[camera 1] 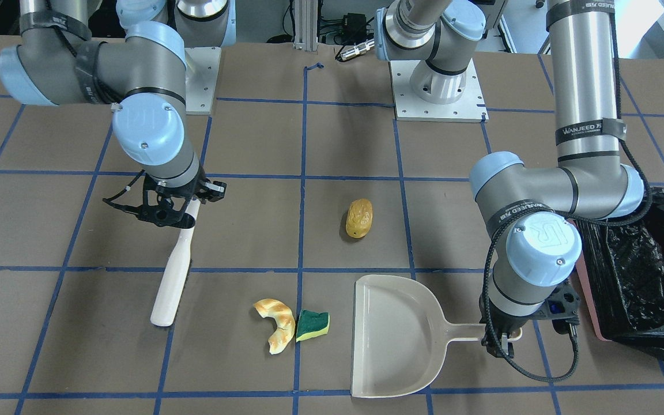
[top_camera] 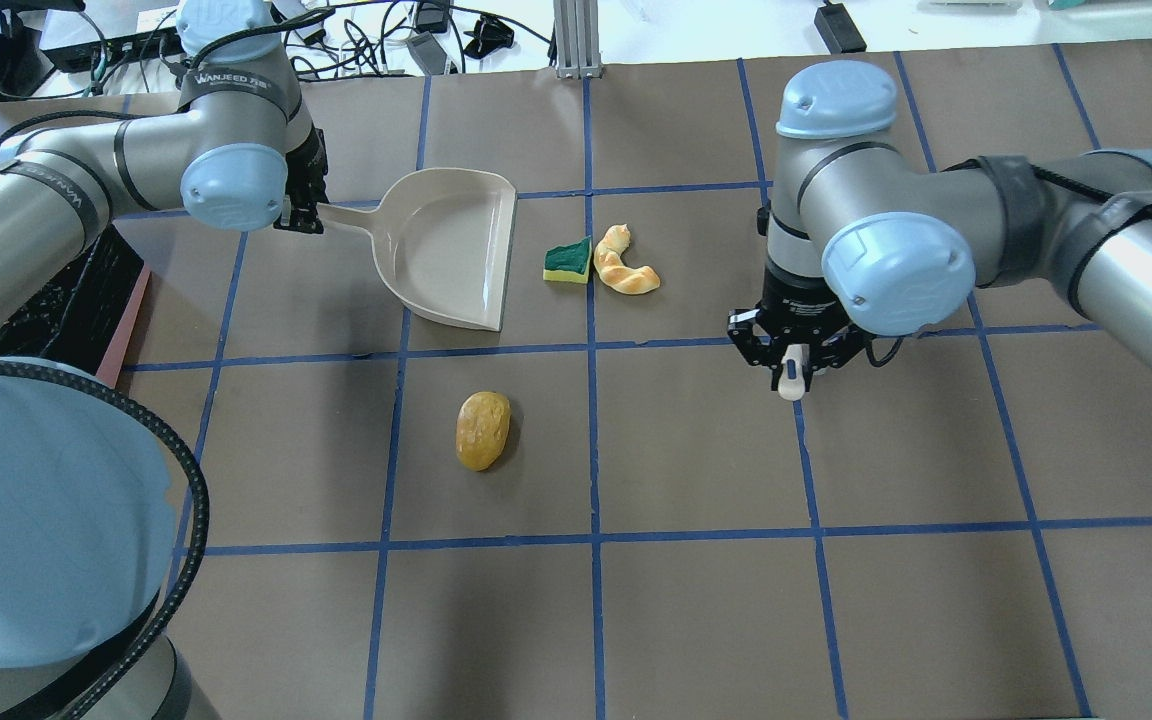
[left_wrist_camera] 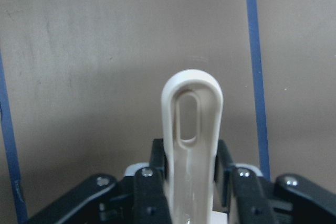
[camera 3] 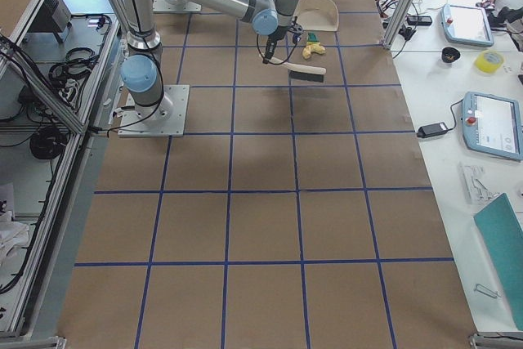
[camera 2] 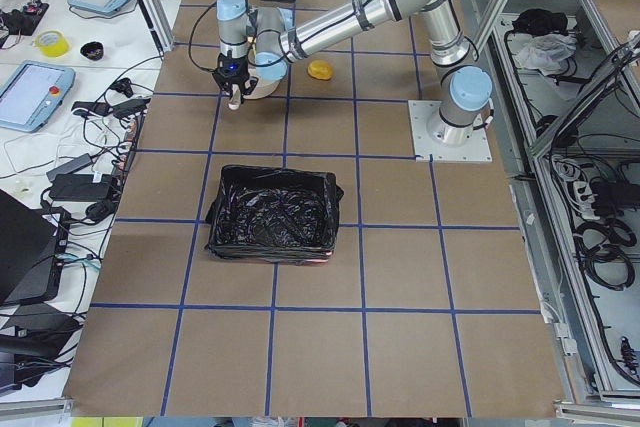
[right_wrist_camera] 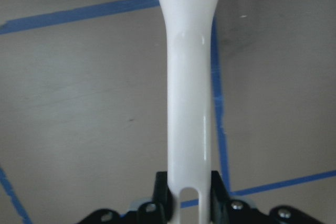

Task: Sweep and dump trash into bin
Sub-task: 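Sweep the sponge and pastry into the dustpan with the right gripper's brush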

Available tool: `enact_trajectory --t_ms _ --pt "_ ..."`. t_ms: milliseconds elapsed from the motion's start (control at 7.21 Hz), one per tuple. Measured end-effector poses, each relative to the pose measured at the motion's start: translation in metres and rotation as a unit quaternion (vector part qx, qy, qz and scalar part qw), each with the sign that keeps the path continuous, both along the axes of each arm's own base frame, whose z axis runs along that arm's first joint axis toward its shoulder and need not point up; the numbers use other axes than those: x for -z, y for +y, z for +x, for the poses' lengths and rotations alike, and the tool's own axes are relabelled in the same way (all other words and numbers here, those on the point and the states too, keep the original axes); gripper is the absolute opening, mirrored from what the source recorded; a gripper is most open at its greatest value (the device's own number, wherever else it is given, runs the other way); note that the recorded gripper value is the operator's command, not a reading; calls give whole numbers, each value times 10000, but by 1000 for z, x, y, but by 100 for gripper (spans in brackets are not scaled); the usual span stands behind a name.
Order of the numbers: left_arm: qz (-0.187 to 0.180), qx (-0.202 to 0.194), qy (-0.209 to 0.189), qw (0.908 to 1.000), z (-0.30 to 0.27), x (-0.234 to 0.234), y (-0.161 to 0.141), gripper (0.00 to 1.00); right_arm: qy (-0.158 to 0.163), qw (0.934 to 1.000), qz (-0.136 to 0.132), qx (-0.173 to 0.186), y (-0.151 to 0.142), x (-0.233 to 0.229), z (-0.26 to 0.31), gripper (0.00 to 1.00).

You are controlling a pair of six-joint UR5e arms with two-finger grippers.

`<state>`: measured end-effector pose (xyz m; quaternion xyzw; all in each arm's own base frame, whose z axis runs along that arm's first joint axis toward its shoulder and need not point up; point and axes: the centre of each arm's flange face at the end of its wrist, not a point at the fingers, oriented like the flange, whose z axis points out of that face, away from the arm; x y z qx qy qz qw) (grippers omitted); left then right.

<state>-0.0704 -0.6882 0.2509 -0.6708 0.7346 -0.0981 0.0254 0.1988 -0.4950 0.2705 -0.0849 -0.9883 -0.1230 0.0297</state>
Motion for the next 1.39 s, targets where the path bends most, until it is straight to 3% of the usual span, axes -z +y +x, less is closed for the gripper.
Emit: enact_trajectory --t_ms 416,832,971,1110,1387 --pt "30 -113 -81 9999 -3 8 -1 0 -726 9971 -204 -37 -19 29 93 0" --pt "4 -120 -86 9999 -4 9 -2 0 -1866 9813 -462 -135 -39 10 218 0" --pt "-1 -117 -85 9999 -4 9 -2 0 -2042 9775 -486 -216 -35 2 249 0" --pt "-4 -113 -82 9999 -4 9 -2 0 -2026 9776 -489 -291 -31 -3 262 0" --pt "-18 -63 -83 9999 -4 6 -1 0 -1567 9869 -276 -259 -22 -13 255 0"
